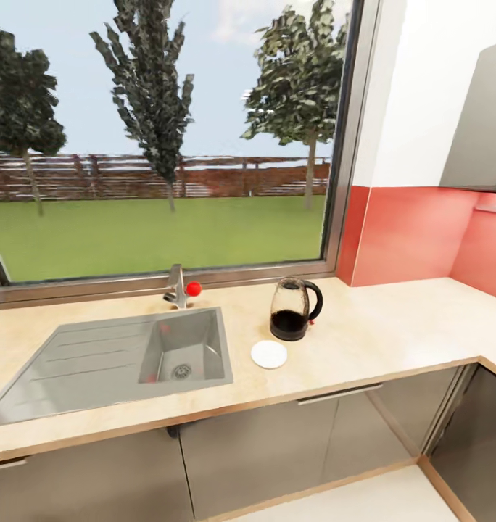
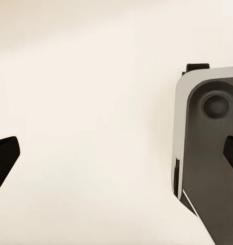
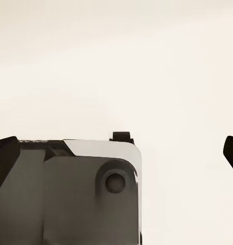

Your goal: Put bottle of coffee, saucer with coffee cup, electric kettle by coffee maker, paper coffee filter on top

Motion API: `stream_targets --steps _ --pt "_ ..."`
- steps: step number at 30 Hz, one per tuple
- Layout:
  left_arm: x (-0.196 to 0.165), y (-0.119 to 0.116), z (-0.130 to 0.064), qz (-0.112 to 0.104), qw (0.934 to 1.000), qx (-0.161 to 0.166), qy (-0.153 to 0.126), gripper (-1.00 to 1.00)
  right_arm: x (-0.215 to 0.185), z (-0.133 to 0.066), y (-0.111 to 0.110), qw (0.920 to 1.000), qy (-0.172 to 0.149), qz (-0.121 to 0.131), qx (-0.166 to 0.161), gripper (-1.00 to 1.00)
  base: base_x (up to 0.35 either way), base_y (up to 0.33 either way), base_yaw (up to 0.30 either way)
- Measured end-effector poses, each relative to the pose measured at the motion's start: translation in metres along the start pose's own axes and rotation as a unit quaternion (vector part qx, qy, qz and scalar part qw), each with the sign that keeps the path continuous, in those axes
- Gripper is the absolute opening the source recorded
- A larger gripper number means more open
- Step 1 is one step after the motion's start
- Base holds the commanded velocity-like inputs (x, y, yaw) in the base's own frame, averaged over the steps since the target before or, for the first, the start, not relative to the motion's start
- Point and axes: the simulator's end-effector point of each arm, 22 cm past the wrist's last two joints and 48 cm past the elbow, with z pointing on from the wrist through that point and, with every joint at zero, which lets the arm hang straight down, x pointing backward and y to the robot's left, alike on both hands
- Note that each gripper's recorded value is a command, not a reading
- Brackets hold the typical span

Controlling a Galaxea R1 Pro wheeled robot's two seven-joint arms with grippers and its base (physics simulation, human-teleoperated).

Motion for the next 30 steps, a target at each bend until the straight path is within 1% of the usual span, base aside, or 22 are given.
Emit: stream_targets --steps 11,15,24,30 --pt "-0.0004 0.0055 0.0007 0.000 1.0000 -0.003 -0.001 1.00 0.0001 -0.0002 0.0000 1.0000 0.000 -0.001 0.000 1.00 -0.022 -0.012 0.278" --pt "-0.0013 0.0016 0.0001 -0.001 1.0000 0.000 -0.003 1.00 0.0001 -0.0002 -0.0009 1.0000 0.000 -0.001 0.001 1.00 -0.004 -0.048 0.266" --pt "-0.0027 -0.0006 -0.0001 -0.001 1.0000 0.000 -0.006 1.00 -0.0016 0.0000 0.0004 1.0000 -0.002 -0.009 -0.001 1.00 -0.075 -0.248 0.036" --pt "-0.0034 0.0067 0.0009 0.000 1.0000 -0.002 -0.007 1.00 -0.0023 -0.0001 0.0013 1.0000 -0.003 -0.007 -0.002 1.00 -0.011 -0.063 0.000"
